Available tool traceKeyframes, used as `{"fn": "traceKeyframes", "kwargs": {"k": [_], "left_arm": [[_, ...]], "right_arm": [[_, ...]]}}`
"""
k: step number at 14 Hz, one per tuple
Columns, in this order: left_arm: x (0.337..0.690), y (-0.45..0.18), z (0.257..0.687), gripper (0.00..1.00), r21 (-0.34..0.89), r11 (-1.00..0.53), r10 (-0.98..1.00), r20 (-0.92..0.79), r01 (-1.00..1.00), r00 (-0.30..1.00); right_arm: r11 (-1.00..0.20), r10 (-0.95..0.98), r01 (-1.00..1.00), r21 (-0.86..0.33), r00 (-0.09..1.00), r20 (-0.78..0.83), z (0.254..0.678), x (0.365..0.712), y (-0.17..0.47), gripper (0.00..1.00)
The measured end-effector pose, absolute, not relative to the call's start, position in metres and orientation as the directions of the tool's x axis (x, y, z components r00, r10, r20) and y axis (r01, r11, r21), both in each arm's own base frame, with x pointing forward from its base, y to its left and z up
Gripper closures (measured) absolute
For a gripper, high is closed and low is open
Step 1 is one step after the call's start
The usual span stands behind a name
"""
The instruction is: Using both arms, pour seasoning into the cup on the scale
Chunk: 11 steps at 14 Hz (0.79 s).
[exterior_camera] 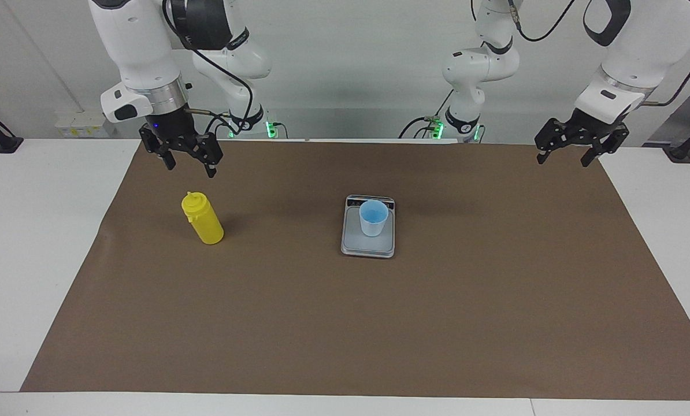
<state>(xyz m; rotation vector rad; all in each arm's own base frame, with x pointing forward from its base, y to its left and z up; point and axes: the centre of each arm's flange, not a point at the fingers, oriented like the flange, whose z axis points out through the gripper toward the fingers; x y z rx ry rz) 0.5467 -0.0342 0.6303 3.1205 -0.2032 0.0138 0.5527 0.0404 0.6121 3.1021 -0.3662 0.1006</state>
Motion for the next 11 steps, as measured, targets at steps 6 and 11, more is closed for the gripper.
{"fn": "traceKeyframes", "kwargs": {"k": [6, 11], "left_arm": [[0.5467, -0.0342, 0.6303, 0.0, 0.014, -0.991, -0.13, 0.01, -0.13, 0.992], [0.5467, -0.0342, 0.6303, 0.0, 0.014, -0.991, -0.13, 0.01, -0.13, 0.992]], "right_arm": [[-0.983, -0.18, -0.181, 0.023, 0.983, 0.039, 0.621, 0.5479, 0.0447, 0.0], [-0.983, -0.18, -0.181, 0.026, 0.983, 0.029, 0.6189, 0.5473, 0.0447, 0.0]]}}
